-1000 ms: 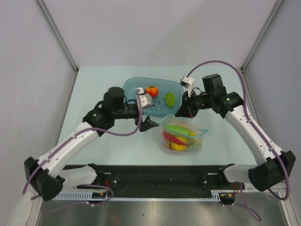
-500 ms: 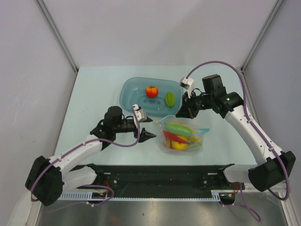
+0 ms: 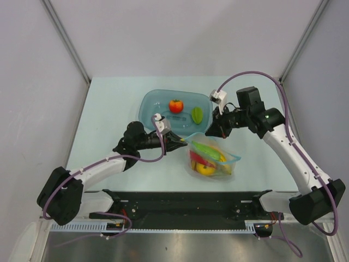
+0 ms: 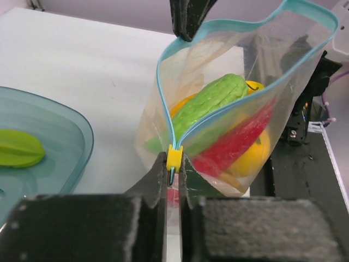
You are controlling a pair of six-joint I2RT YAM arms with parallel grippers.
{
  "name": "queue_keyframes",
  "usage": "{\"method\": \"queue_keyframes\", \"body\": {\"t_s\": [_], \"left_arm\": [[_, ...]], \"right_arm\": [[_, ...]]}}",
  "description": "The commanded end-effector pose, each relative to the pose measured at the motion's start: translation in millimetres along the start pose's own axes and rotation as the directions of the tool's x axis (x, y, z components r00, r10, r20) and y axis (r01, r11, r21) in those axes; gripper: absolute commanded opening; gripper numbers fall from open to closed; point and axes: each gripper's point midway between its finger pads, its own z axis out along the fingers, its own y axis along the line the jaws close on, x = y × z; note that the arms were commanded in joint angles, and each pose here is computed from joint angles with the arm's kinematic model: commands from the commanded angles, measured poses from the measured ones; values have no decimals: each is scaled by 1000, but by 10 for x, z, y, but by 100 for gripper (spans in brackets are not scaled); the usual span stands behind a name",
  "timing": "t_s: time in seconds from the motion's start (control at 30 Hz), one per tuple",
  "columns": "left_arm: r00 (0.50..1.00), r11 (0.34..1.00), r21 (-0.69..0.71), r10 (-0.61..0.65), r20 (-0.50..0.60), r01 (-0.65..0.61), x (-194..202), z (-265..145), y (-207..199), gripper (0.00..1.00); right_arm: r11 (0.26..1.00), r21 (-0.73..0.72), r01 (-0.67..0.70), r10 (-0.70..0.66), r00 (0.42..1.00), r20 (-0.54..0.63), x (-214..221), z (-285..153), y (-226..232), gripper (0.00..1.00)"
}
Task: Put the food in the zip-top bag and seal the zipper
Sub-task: Zip the zipper food storage bag at the center of the board.
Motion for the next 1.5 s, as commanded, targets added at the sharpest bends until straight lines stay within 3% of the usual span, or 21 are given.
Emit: {"method": "queue_keyframes", "body": {"t_s": [0.0, 0.1, 0.13, 0.2, 0.23, 0.43, 0.57, 0.6, 0.77, 1.0, 1.1, 1.13, 1.17, 1.2, 1.23, 1.27, 1.33, 1.37, 1.4, 1.47], "left_arm": [[998, 996, 70, 43, 34, -46, -182, 18, -121, 0], [998, 994, 87, 60, 7, -61, -218, 2, -151, 0], [995, 991, 93, 99, 12, -99, -300, 11, -147, 0], [996, 991, 106, 90, -25, -87, -269, 0, -161, 0], [993, 988, 107, 118, -26, -115, -326, 10, -147, 0], [988, 983, 140, 131, -78, -119, -394, 17, -173, 0], [982, 978, 173, 143, -123, -121, -382, -14, -211, 0], [974, 967, 186, 198, -111, -175, -415, -8, -201, 0], [965, 957, 223, 219, -146, -184, -330, -51, -264, 0], [961, 951, 243, 231, -151, -190, -320, -73, -300, 0], [960, 952, 235, 234, -153, -195, -335, -71, -284, 0], [960, 952, 233, 236, -151, -197, -342, -73, -285, 0], [959, 953, 228, 239, -150, -202, -348, -75, -277, 2], [964, 959, 219, 215, -157, -178, -323, -78, -280, 4], [967, 964, 208, 202, -155, -168, -325, -78, -270, 9], [968, 966, 188, 208, -140, -180, -360, -65, -235, 21], [981, 986, 126, 131, -145, -112, -279, -83, -191, 37], [983, 984, 71, 168, -73, -163, -455, -68, -114, 44], [994, 995, 45, 89, -66, -86, -333, -111, -121, 47], [994, 994, 7, 109, 14, -109, -455, -125, -74, 53]], "right_arm": [[997, 16, 74, -74, 996, 42, -139, -115, 59, 0], [996, 34, 85, -87, 995, 51, -194, -128, 30, 4], [995, 39, 92, -95, 994, 57, -235, -138, 25, 26], [993, 39, 112, -115, 990, 77, -381, -167, 37, 48], [992, 40, 118, -121, 989, 88, -447, -179, 47, 66], [980, -8, 196, -194, 974, 120, -765, -133, 269, 98], [940, -28, 341, -339, 939, 50, -573, 44, 458, 100], [932, -8, 362, -361, 932, 36, -531, 73, 428, 100], [886, 10, 464, -463, 886, -17, -245, 268, 351, 100], [850, 31, 526, -525, 850, -42, -47, 478, 210, 91], [837, 26, 546, -545, 837, -50, 1, 489, 237, 59], [838, 24, 546, -544, 837, -50, 17, 485, 241, 36], [838, 24, 546, -544, 838, -47, 15, 475, 250, 26], [839, 31, 543, -542, 839, -35, -10, 446, 270, 8], [842, 36, 538, -538, 843, -29, -16, 437, 275, 0], [844, 39, 535, -535, 845, -21, -30, 425, 288, 0], [849, 41, 527, -527, 850, -5, -51, 386, 326, 0], [852, 40, 522, -522, 853, 3, -57, 372, 342, 0], [855, 38, 517, -517, 856, 7, -56, 366, 351, 0], [864, 40, 502, -503, 864, 13, -41, 336, 363, 0]]}}
